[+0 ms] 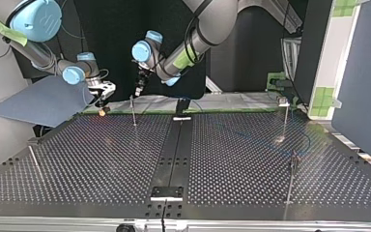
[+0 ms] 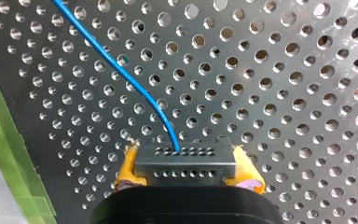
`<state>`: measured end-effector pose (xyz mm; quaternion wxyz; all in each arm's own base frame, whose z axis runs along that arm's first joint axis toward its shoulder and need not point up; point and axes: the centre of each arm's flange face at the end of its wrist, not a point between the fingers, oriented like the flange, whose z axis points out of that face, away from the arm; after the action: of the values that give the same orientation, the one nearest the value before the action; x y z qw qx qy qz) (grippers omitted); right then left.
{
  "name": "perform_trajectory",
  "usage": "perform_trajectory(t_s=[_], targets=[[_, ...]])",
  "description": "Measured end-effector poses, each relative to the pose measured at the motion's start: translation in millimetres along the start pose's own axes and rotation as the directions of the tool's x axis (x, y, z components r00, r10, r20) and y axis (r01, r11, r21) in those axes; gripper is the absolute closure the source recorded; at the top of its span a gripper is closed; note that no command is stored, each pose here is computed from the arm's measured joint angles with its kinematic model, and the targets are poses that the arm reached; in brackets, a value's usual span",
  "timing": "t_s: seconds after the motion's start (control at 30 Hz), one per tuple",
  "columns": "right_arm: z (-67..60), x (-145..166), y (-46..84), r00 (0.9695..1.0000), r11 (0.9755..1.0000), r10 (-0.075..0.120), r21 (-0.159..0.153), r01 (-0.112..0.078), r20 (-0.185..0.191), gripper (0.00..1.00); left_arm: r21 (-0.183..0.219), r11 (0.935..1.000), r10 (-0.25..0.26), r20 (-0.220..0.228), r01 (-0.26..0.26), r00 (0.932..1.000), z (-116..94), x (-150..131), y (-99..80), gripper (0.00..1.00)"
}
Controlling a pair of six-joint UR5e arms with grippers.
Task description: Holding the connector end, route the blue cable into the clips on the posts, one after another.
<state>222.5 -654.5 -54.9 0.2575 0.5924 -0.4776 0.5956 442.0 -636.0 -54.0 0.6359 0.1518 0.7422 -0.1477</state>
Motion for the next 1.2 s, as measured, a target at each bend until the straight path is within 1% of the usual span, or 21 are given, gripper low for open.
perform_trajectory(t_s=[0.27,0.4,0.53,0.6,0.7,0.8,0.93,1.0,1.1,1.2], targets=[[0.2,-1,-1.5,1.0,1.0,0.0,0.002,0.0,0.001,1.0,-0.001,1.0,-0.003,-0.002,0.003,1.0,0,0,-0.1,0.0],[0.0,-2,-1.1,1.0,1.0,0.001,0.002,-0.001,0.002,1.0,-0.015,0.9998,-0.014,-0.018,0.013,0.9998,-3,2,0.7,0.0],[-0.4,-2,0.6,1.0,1.0,0.002,0.001,-0.002,0.003,1.0,-0.014,0.9997,-0.02,-0.044,0.019,0.9988,-12,5,-2.9,0.0],[-0.5,-2,1.2,1.0,1.0,0.002,0.002,-0.002,0.004,1.0,-0.01,0.9997,-0.024,-0.042,0.023,0.9988,-17,2,-6.2,0.0],[-0.7,-2,1.3,1.0,1.0,0.003,0.003,-0.003,0.005,1.0,0.0,0.9991,-0.043,-0.026,0.043,0.9987,-25,-7,-12.0,0.0],[-0.7,-2,0.9,1.0,1.0,0.003,0.008,-0.003,0.006,1.0,0.007,0.9973,-0.073,-0.005,0.073,0.9973,-31,-18,-15.2,0.0],[-0.7,-3,0.7,1.0,0.9999,0.003,0.012,-0.003,0.006,1.0,0.012,0.9933,-0.115,0.026,0.115,0.993,-37,-33,-16.8,0.0],[-0.7,-3,0.6,1.0,0.9999,0.003,0.013,-0.003,0.006,1.0,0.018,0.9921,-0.125,0.039,0.124,0.9914,-40,-40,-17.5,0.0],[-0.8,-3,0.6,1.0,0.9999,0.003,0.013,-0.003,0.007,1.0,0.033,0.9895,-0.142,0.059,0.14,0.9881,-44,-51,-17.3,0.0],[-0.8,-3,0.7,1.0,0.9999,0.003,0.013,-0.003,0.008,1.0,0.053,0.9848,-0.169,0.078,0.166,0.9824,-46,-63,-15.6,0.0]])
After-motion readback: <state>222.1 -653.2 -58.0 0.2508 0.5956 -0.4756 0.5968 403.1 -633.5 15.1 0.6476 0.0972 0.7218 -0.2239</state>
